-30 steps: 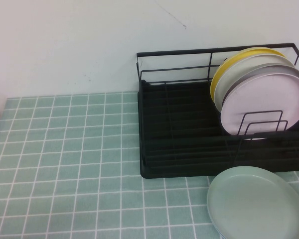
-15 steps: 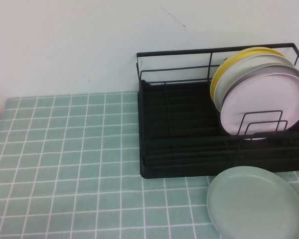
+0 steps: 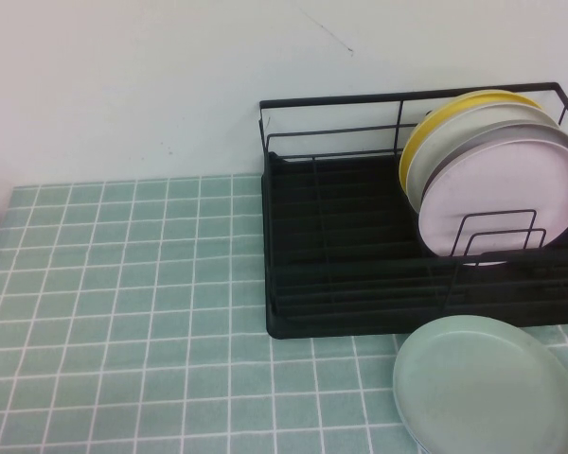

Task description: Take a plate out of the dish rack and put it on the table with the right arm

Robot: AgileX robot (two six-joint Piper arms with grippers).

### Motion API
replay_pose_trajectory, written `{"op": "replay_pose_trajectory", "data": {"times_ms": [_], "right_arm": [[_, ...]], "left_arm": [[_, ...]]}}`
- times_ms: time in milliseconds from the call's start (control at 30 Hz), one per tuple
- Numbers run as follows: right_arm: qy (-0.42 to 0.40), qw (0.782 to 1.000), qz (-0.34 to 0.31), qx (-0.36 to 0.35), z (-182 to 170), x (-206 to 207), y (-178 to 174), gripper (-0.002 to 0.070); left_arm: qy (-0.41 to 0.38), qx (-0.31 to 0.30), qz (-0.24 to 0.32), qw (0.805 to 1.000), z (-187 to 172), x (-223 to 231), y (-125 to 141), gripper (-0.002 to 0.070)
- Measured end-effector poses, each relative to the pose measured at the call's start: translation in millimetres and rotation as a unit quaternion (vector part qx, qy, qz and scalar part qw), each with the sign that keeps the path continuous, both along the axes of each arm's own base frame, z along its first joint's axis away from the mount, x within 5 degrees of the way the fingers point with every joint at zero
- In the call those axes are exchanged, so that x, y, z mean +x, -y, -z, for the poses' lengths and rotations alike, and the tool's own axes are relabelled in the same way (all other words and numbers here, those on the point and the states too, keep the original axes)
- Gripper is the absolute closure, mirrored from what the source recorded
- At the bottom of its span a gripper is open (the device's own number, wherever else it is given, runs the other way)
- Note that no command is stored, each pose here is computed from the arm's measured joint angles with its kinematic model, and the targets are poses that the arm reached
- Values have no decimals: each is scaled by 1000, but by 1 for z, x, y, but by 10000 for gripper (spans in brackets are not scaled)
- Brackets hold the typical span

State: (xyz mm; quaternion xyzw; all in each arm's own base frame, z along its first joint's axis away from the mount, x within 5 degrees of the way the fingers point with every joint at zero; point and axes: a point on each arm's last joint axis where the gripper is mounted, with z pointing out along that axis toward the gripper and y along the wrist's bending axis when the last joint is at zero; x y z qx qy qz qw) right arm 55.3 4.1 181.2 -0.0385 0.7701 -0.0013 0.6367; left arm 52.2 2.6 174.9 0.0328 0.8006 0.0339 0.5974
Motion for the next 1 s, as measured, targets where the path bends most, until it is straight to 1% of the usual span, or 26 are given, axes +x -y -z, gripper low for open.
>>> {"op": "replay_pose_trajectory", "data": {"times_ms": [233,1000], "right_arm": [[-64,998,-5,-24,11,-3,0,678],[-70,997,-6,-31,11,-4,0,678]], "left_arm": [[0,0,0,1000,0,0,0,678],[0,0,0,1000,0,0,0,678]]}}
